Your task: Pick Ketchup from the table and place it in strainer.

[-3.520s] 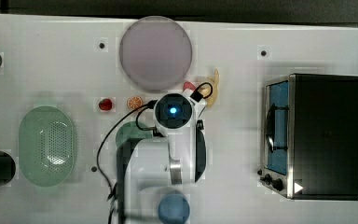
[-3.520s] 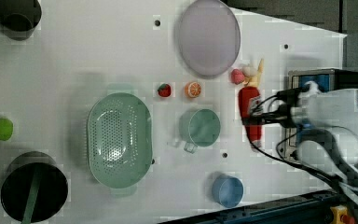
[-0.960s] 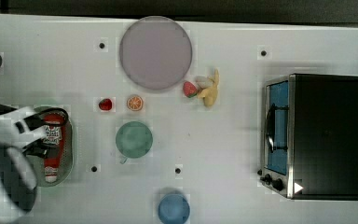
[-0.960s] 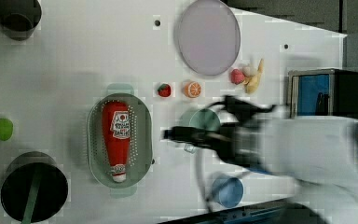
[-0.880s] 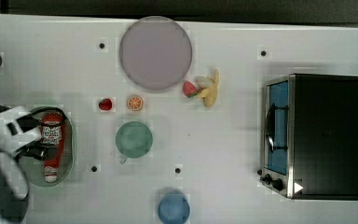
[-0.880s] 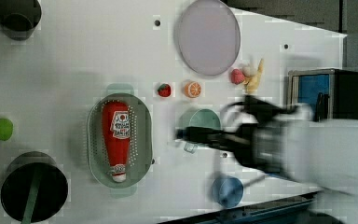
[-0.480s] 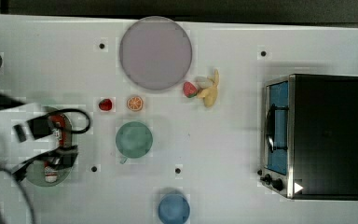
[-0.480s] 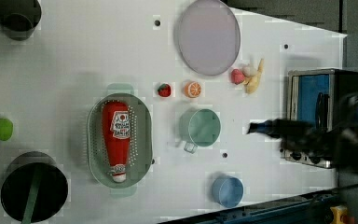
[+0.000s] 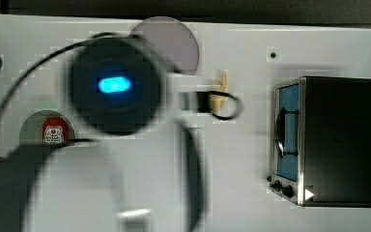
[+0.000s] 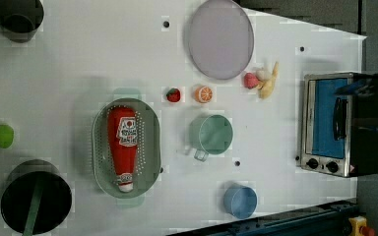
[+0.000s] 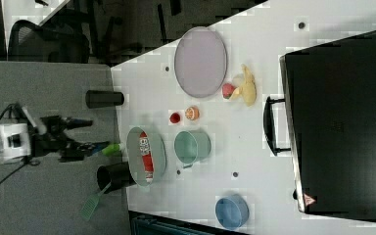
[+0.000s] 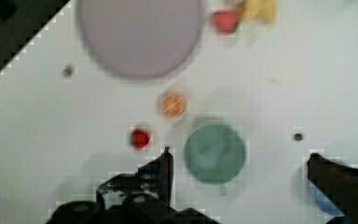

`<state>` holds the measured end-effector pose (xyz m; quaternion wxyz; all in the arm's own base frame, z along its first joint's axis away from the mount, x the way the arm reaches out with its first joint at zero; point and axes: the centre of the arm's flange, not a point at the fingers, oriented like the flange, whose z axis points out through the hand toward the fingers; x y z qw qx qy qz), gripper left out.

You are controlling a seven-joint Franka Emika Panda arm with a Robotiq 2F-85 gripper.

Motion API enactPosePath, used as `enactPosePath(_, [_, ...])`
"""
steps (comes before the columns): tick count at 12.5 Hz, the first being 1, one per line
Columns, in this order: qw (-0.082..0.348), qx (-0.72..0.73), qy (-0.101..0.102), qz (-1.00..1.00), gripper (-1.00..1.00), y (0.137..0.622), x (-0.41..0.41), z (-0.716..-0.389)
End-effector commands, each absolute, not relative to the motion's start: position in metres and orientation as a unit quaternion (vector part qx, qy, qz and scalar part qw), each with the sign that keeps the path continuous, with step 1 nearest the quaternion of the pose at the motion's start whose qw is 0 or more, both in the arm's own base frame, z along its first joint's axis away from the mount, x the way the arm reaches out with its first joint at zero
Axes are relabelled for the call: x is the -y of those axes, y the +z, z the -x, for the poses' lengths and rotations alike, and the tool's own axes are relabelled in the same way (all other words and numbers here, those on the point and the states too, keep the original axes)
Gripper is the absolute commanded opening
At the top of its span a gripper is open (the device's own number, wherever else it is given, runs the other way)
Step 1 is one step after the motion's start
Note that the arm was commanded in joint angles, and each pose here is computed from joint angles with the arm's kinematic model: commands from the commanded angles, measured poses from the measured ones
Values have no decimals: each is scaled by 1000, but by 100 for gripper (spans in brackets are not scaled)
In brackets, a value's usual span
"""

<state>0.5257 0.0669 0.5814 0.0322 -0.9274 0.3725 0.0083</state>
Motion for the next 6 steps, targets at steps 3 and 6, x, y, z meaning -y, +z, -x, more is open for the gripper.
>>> enactPosePath(3, [15, -414, 11, 910, 100, 585, 21, -524])
enactPosePath(6, [0, -406, 4, 914, 100, 585, 25, -524])
